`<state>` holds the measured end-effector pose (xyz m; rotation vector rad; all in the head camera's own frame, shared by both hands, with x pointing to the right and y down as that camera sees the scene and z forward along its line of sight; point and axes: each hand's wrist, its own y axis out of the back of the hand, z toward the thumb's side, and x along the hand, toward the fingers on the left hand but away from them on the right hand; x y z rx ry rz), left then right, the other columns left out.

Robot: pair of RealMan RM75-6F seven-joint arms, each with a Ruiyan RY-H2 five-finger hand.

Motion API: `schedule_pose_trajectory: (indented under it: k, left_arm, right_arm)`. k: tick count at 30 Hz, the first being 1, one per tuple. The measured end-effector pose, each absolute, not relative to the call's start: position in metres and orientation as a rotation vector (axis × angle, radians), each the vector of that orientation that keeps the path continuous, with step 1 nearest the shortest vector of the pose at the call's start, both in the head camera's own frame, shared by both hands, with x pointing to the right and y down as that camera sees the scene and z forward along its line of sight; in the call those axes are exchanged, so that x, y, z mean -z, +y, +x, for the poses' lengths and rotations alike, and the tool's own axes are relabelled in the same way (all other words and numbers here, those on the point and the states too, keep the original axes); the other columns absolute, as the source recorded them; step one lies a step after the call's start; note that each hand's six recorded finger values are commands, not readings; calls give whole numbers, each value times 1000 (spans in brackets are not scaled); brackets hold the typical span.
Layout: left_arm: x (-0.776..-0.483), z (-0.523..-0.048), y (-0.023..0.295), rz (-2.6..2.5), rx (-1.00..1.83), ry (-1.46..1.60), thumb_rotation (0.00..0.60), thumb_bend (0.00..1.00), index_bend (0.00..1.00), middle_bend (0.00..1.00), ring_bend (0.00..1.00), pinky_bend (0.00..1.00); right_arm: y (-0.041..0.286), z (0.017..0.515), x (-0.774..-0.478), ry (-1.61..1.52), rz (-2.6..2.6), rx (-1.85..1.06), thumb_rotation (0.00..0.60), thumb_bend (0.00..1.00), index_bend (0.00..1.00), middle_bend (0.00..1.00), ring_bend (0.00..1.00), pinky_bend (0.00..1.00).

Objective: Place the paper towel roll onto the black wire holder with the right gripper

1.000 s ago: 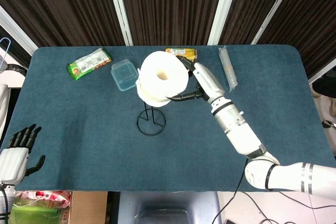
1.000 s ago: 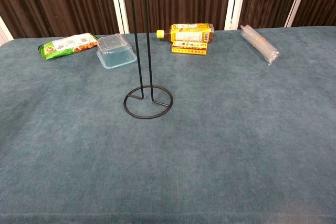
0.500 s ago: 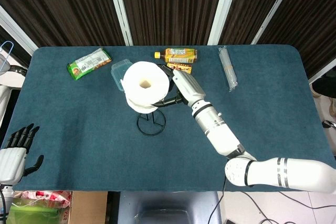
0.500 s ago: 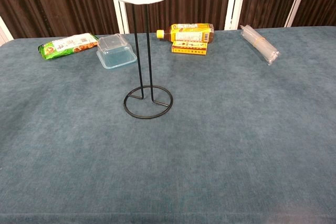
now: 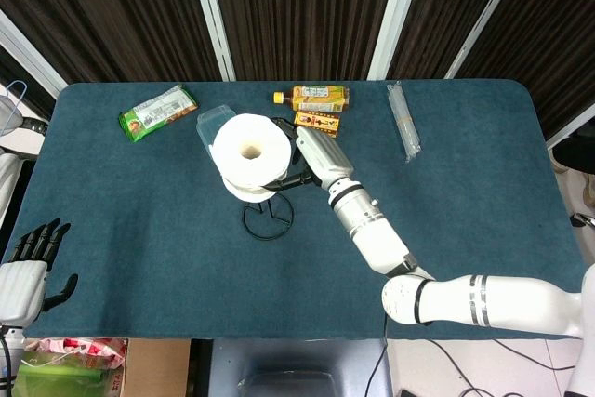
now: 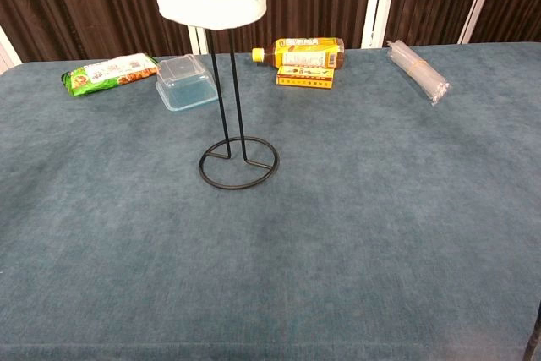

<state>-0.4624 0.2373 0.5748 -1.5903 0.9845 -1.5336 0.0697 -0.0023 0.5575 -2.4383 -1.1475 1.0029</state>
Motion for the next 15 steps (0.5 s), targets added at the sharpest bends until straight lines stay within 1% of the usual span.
schedule_pose_trajectory:
  k: [7,8,10,11,12,13,14,15]
  left_arm:
    - [-574,-462,238,-1591,1528,987,600,390,0,6,42,107]
    - [-574,-462,238,-1590,1529,988,600,390,0,5,42,107]
    - [-574,-462,237,-1590,1529,988,600,390,0,5,42,107]
    - [-574,-462,237,-1591,1528,988,600,390,0,5,42,107]
    - [-574,-462,237,-1592,1527,987,600,390,0,5,42,107]
    - [-574,-462,237,-1592,1526,987,600,390,0,6,42,107]
    - [-574,-462,237,-1593,1525,987,600,390,0,6,42,107]
    - [-573,-462,237,-1593,1525,987,600,390,0,5,42,107]
  right_arm:
    - [1,73,-566,-1125,-2436,-1119,600,477,955,766,707,619]
    - [1,74,-567,-1120,-2436,-1133,600,478,928,766,697,619]
    - [3,74,-569,-1102,-2443,-1164,600,478,811,745,654,604]
    - [5,74,-569,-1092,-2451,-1172,600,479,664,689,601,564]
    - [6,73,-569,-1081,-2460,-1176,600,464,426,567,502,481]
    - [8,72,-570,-1067,-2476,-1177,600,434,251,455,403,397]
    - [9,71,-570,-1056,-2488,-1175,600,398,138,360,314,324]
    - [10,71,-570,-1045,-2500,-1173,600,322,25,217,172,210]
